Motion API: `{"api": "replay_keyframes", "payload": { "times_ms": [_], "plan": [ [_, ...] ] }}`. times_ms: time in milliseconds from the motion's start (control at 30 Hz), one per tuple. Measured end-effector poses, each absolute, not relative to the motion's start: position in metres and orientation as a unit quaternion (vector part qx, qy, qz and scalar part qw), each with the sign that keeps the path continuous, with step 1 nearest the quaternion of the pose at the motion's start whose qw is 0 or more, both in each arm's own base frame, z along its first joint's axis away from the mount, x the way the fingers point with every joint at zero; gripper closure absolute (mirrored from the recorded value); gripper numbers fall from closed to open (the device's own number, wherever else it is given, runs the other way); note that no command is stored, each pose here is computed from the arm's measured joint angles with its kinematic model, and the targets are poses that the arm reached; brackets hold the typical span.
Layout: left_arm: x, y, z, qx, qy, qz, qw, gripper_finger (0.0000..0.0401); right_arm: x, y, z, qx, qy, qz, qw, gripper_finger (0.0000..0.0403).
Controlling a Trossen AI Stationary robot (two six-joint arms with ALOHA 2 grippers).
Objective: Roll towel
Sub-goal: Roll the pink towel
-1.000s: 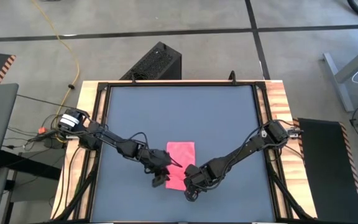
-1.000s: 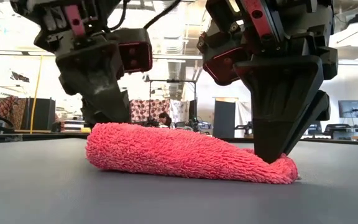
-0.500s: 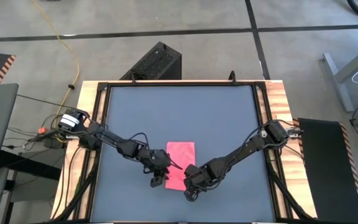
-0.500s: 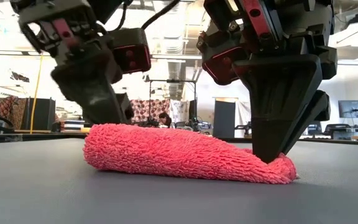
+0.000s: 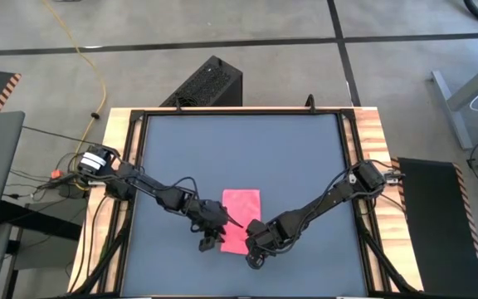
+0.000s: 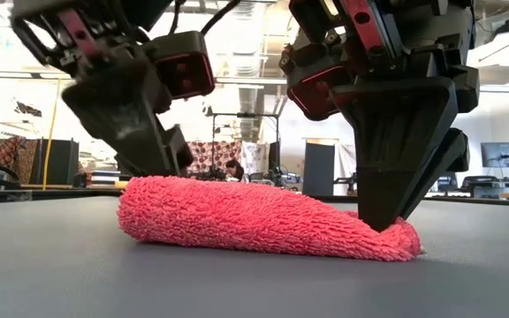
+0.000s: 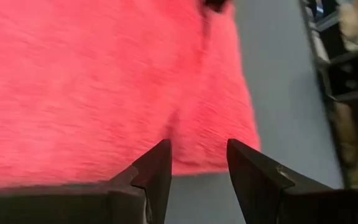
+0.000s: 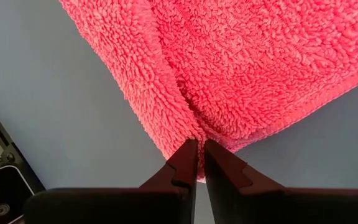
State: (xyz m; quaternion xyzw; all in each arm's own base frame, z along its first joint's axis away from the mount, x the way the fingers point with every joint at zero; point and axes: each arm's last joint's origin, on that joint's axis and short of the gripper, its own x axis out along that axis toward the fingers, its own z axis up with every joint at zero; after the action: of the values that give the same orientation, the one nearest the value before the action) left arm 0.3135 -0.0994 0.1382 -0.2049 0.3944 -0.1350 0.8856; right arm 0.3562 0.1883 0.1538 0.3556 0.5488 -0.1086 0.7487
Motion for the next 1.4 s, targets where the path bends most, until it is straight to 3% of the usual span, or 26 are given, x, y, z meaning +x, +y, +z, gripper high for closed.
{"api": "replay_keyframes", "payload": {
  "times_ms": [400,700,900,1000,1167,1400],
  "plan": [
    [0.317,-0.093,0.14,-0.21,0.383,-0.149,0.887,0.0257,0.356,0.188,0.154,0.357,0.548,-0.109,0.748,0.0347],
    [0.329,-0.102,0.103,-0.281,0.414,-0.18,0.847,0.0257,0.357,0.188,0.154,0.357,0.547,-0.109,0.749,0.0347],
    [0.33,-0.119,0.108,-0.247,0.403,-0.199,0.858,0.0262,0.356,0.188,0.154,0.357,0.547,-0.109,0.749,0.0347],
    [0.33,-0.125,0.113,-0.248,0.408,-0.213,0.853,0.0291,0.356,0.188,0.154,0.354,0.548,-0.108,0.75,0.0347],
    [0.328,-0.135,0.115,-0.244,0.421,-0.223,0.845,0.0387,0.356,0.188,0.154,0.351,0.548,-0.109,0.752,0.0347],
    [0.327,-0.14,0.115,-0.252,0.422,-0.214,0.844,0.0399,0.356,0.188,0.154,0.351,0.548,-0.11,0.752,0.0347]
  ]
}}
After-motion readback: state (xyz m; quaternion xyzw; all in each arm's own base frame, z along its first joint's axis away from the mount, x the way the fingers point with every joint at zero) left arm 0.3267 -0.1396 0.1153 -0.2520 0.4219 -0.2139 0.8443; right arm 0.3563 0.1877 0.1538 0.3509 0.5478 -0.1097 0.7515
